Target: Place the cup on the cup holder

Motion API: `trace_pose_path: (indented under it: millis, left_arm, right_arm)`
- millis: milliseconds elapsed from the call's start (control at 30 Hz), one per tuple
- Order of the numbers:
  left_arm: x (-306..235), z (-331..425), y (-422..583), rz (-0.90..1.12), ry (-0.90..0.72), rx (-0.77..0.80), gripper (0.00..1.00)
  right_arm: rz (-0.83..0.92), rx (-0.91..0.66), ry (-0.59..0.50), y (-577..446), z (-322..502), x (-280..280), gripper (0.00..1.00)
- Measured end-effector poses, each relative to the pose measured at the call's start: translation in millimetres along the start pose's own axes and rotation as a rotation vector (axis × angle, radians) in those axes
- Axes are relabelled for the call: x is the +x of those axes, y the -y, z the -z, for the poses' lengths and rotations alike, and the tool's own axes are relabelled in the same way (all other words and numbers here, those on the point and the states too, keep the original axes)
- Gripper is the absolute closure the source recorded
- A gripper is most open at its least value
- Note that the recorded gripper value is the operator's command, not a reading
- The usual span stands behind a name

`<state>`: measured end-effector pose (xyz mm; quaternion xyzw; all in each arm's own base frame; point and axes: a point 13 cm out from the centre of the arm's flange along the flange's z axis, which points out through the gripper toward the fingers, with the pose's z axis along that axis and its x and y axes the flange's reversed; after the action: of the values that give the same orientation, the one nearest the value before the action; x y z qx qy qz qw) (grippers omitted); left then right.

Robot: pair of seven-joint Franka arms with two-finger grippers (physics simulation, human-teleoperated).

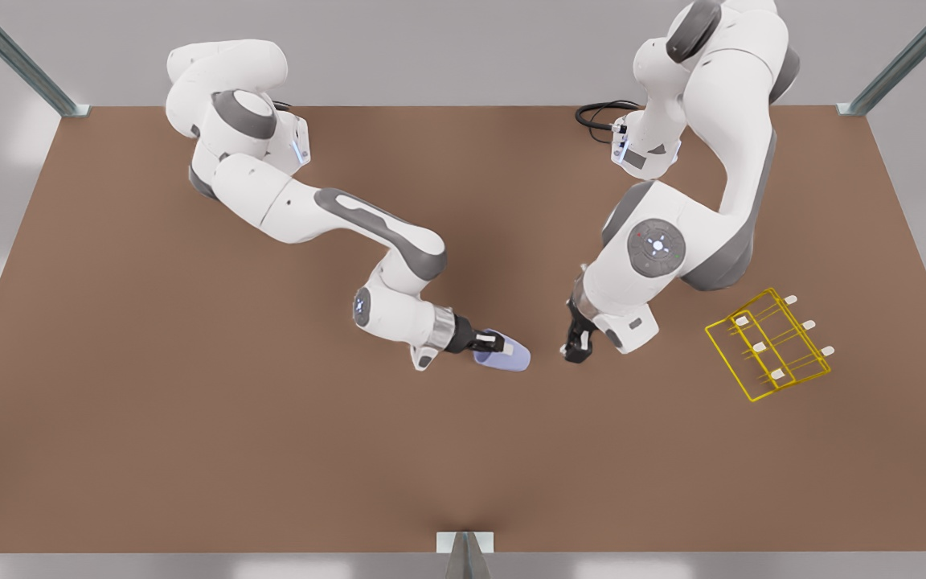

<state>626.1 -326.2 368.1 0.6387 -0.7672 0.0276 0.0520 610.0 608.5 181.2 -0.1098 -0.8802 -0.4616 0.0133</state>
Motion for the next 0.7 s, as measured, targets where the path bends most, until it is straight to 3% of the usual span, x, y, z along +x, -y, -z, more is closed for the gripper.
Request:
trace_pose_path:
  millis: [100,200,333,367,567,700]
  left_arm:
    - [-8,-17,1,0.073,0.01,-0.032,0.0]
    - [27,-27,-2,0.052,0.052,0.004,0.0]
    - [28,-5,5,0.102,0.051,0.056,0.0]
    - [30,-5,2,0.11,0.055,0.048,0.0]
    - [31,-27,-7,0.178,0.073,-0.002,0.0]
    - [61,-65,-11,0.163,0.064,-0.027,0.0]
  right_arm:
    - [0.006,-0.002,0.013,3,-19,7,0.79]
    - [0.004,0.013,0.017,19,-30,8,0.79]
    - [0.016,0.036,0.025,37,-39,6,0.79]
    - [0.021,0.042,0.028,40,-40,5,0.0]
    - [0.055,0.081,0.039,67,-48,0,0.0]
    - [0.047,0.09,0.065,79,-33,-22,0.0]
